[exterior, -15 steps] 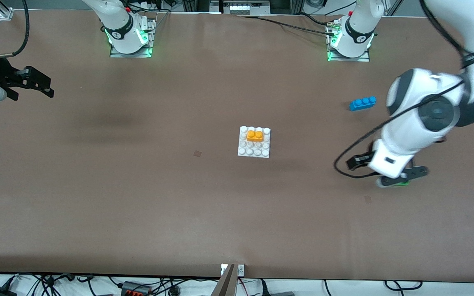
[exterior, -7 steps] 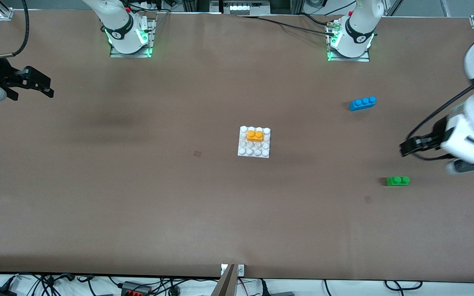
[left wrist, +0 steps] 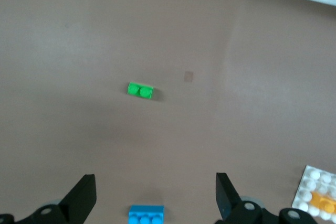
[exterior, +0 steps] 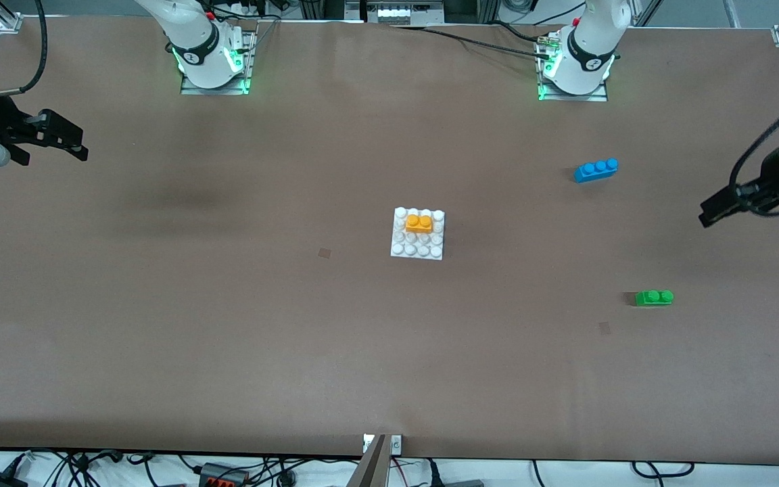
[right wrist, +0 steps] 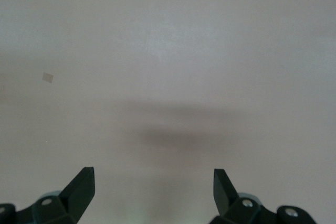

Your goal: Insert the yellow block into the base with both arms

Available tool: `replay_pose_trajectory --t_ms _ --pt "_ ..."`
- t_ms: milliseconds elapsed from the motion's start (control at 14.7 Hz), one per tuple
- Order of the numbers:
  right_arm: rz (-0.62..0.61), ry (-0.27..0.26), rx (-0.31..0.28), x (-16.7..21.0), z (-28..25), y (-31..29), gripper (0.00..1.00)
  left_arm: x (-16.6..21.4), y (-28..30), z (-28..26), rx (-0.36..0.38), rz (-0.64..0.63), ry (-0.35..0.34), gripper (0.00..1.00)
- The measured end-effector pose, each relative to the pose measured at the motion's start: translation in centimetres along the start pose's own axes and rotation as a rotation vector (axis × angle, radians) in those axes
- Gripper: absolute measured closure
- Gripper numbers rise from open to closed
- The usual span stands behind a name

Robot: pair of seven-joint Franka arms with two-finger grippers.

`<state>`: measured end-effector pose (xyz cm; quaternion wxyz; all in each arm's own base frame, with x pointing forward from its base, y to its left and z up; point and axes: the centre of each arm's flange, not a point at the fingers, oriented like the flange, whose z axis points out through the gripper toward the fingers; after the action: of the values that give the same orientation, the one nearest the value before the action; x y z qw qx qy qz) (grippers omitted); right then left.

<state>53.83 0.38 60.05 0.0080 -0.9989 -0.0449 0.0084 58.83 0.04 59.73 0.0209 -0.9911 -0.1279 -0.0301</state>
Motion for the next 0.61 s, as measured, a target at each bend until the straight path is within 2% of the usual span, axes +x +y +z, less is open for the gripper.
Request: replay_pose_trajectory --t_ms 272,613 --pt "0.0 0.0 0.0 0.0 0.0 0.0 0.0 -1.7 0.5 -0.5 -0.034 -0.001 -0.035 0.0" --pt "0.006 -0.002 0.001 0.0 0.1 0.3 0.0 -2.5 1.2 -0.1 -0.041 0.01 -0.088 0.0"
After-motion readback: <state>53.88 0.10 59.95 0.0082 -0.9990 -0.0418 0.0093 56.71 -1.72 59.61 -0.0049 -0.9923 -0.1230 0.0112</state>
